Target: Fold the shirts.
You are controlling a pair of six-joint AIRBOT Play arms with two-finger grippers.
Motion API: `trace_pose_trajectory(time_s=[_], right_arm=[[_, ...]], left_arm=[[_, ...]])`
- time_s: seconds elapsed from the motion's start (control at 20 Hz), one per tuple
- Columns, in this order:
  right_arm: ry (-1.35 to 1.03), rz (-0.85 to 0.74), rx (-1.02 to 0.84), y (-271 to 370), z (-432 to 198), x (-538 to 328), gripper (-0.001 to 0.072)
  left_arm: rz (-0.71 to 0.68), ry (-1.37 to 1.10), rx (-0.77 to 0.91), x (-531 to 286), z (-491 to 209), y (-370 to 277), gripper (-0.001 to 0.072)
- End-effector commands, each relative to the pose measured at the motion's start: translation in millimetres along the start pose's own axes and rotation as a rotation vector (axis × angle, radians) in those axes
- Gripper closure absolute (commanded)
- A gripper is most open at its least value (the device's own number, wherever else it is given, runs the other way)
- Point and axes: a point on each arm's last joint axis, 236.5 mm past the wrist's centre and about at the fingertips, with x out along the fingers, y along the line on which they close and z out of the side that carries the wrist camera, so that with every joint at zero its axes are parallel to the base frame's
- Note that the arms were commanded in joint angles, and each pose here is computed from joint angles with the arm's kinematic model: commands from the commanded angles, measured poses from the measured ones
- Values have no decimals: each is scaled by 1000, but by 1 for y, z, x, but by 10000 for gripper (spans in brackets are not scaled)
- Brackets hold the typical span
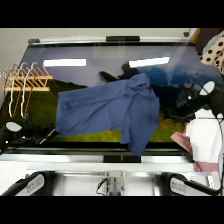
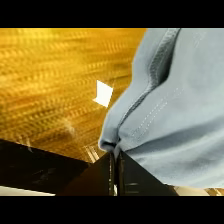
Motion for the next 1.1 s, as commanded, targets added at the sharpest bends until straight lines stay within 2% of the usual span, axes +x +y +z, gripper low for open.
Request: trace_pose_trajectory(time_s=[0.0,0.05,0.75,0.8,0.85,0.9,1.05], right_arm=[[3,29,48,-1,-1,31,188],[-4,41,60,0,3,38,217],[7,219,170,23,32,92,204],[5,235,171,27,33,91,340],[10,249,175,30,32,90,542],[26,268,170,34,29,89,637],[-21,331,41,54,29,65,637]], left_arm=[[-8,-9,0,-2,2,-2,672],[-9,-7,3,-3,1,-3,672],[-14,-15,17,-5,3,-5,672],[-14,-15,18,-5,3,-5,672],[-25,-17,42,-6,4,-8,672],[-44,-12,80,-8,4,-15,673],[-81,-39,142,-32,24,-39,674]])
